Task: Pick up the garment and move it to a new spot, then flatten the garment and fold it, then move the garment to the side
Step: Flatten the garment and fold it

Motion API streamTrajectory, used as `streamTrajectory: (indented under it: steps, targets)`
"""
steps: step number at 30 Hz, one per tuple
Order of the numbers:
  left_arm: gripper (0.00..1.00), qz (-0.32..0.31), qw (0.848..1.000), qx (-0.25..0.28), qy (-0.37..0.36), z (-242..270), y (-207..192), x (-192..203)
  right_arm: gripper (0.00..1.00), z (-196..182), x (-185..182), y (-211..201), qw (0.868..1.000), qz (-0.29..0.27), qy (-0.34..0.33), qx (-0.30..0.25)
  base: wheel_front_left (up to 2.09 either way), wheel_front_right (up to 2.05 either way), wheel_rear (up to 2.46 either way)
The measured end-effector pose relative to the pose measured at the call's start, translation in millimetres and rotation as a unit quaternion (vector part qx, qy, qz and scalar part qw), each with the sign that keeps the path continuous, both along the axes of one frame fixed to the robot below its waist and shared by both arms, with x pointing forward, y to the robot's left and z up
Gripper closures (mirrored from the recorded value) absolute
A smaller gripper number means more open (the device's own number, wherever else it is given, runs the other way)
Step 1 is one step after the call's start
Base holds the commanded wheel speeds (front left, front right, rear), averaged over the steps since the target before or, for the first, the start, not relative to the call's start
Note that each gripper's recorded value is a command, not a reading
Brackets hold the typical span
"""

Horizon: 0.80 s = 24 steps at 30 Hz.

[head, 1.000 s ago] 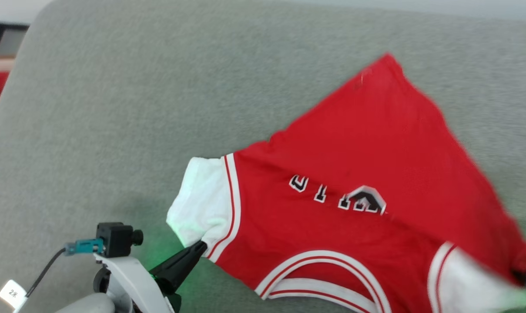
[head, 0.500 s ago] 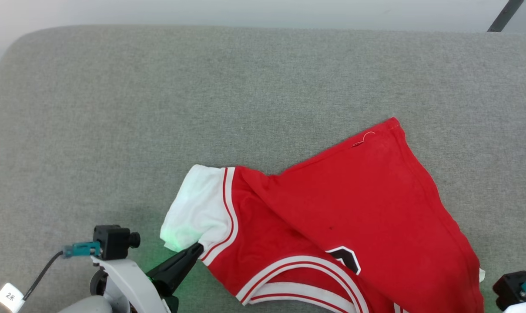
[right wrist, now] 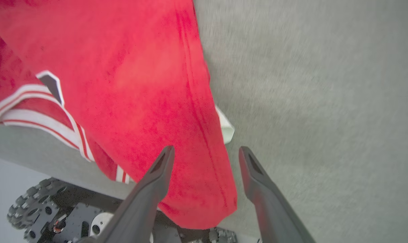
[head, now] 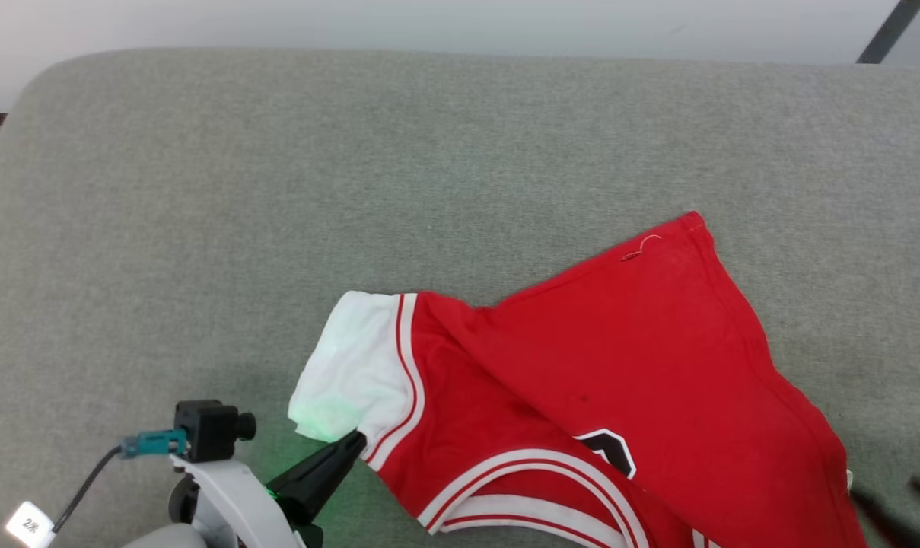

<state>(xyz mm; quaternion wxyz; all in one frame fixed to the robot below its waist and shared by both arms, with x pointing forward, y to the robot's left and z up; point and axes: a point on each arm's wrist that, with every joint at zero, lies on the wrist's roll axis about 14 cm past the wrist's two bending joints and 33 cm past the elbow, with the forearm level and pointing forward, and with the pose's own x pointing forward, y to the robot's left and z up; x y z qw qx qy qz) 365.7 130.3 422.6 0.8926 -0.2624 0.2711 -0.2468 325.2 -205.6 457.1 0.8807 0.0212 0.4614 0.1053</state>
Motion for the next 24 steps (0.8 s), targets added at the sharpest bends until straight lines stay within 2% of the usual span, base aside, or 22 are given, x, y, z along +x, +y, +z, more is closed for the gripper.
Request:
streamTrajectory:
  steps: [4,6,9,14,16,24]
  targets:
    - [1.00,0.001,1.000,-0.003,-0.003,2,-2,-3,0.00,38,37,-3,0.997,0.017,-0.075,-0.021,0.00,0.00,0.00]
    - [1.00,0.002,1.000,-0.004,-0.005,3,-1,-2,0.00,59,65,0,0.991,0.028,-0.125,-0.032,0.00,0.00,0.00]
    - [1.00,0.005,1.000,-0.006,-0.002,1,-1,-2,0.00,70,103,18,0.983,0.057,-0.170,-0.031,0.00,0.00,0.00]
    - [1.00,0.005,1.000,-0.006,0.001,0,-1,-1,0.00,49,149,51,0.980,0.100,-0.167,-0.033,0.00,0.00,0.00]
    - [1.00,0.008,1.000,-0.007,0.000,0,0,2,0.00,41,168,57,0.978,0.113,-0.166,-0.050,0.00,0.00,0.00]
    - [1.00,0.016,1.000,-0.008,0.014,-10,2,9,0.00,-21,209,65,0.979,0.146,-0.096,-0.105,0.00,0.00,0.00]
